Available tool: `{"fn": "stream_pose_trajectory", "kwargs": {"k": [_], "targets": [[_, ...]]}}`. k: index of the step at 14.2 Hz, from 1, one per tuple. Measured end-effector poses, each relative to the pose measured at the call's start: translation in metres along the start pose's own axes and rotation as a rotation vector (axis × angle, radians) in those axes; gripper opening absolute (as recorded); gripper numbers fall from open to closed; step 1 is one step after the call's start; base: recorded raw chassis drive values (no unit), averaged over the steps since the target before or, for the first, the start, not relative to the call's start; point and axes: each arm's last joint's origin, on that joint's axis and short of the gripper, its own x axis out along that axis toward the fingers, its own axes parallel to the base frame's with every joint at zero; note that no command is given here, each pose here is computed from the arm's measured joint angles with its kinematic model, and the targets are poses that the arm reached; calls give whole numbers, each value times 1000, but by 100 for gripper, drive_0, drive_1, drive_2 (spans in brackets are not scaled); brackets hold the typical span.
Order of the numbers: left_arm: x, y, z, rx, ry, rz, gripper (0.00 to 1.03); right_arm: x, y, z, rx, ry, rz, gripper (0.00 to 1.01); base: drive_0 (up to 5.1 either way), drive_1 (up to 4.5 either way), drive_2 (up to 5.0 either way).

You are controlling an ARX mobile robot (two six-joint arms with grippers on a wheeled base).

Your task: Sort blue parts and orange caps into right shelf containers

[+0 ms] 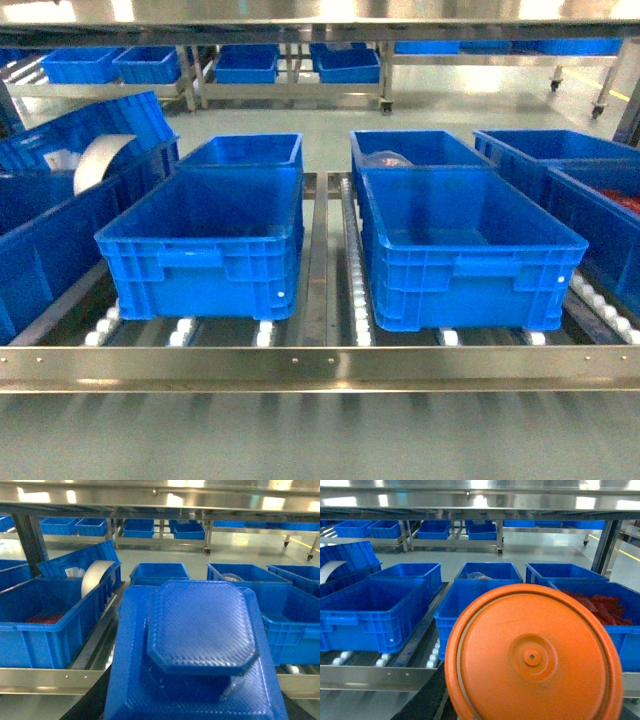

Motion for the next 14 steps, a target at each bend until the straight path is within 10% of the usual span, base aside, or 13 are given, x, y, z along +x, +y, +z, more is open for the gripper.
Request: {"fn": "stream_pose_trajectory", "kwargs": {"k": [14], "targets": [[0, 0, 0, 0, 0, 0, 42, 0, 0, 0, 0, 1, 1, 43, 0, 0, 0]]}}
